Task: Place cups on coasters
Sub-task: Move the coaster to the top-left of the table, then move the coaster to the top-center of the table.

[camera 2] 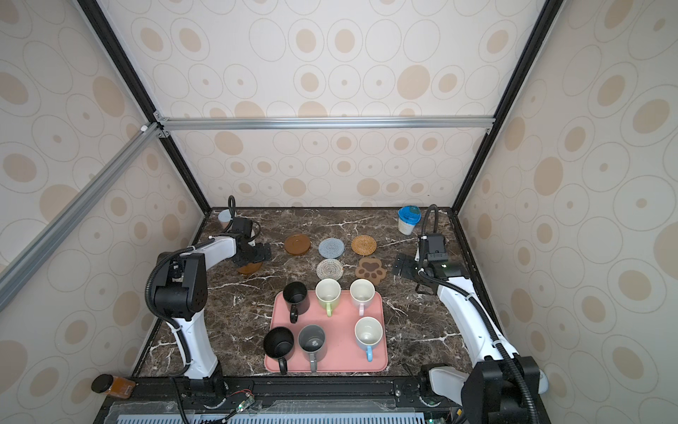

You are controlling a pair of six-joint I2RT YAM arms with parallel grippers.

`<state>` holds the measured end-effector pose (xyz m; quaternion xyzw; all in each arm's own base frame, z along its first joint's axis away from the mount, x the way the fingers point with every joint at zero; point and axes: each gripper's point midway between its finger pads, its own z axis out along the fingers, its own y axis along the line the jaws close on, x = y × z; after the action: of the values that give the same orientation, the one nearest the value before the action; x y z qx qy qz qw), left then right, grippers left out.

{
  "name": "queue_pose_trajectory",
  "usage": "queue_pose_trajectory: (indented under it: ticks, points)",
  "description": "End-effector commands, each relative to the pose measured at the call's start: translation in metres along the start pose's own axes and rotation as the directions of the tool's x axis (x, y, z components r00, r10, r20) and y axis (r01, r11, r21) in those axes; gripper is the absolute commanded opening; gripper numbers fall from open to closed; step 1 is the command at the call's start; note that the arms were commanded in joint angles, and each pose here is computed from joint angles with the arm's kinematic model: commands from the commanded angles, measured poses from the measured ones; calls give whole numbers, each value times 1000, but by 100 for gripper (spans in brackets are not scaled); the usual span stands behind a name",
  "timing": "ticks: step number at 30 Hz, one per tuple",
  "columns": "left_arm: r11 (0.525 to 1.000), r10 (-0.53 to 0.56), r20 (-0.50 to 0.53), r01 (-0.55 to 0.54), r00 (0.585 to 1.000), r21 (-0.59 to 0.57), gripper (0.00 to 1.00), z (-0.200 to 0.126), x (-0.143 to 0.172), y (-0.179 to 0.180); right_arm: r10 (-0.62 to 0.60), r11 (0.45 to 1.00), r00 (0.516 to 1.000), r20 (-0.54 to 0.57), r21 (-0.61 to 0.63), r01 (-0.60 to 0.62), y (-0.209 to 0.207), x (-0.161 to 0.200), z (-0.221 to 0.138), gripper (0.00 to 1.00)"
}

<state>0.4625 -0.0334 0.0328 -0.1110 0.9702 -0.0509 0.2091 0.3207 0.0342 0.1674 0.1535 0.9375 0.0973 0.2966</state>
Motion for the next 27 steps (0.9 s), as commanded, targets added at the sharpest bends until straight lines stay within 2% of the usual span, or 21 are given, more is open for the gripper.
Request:
queue_pose_trajectory:
  ticks: [1,8,15,22,27]
  points:
    - [999,29,1,-29,1000,22,100,-15,-6,-10,10,1000,1000,-16,23,-10,-6,7,0,100]
    - [994,76,35,-79,996,74,100,-31,-18,-36,14,999,1000,-8,33,-14,-7,6,-1,100]
    - [974,120,128,-142,984,175,100,-46,-41,-86,-3,999,1000,-2,33,3,-7,4,-3,100]
    - [934,131,191,-185,973,305,100,-37,-60,-151,-4,1000,1000,-17,15,5,-2,2,-5,100]
    - [914,144,184,-202,972,352,100,-18,-65,-186,2,1000,1000,-30,-3,-3,0,7,-5,100]
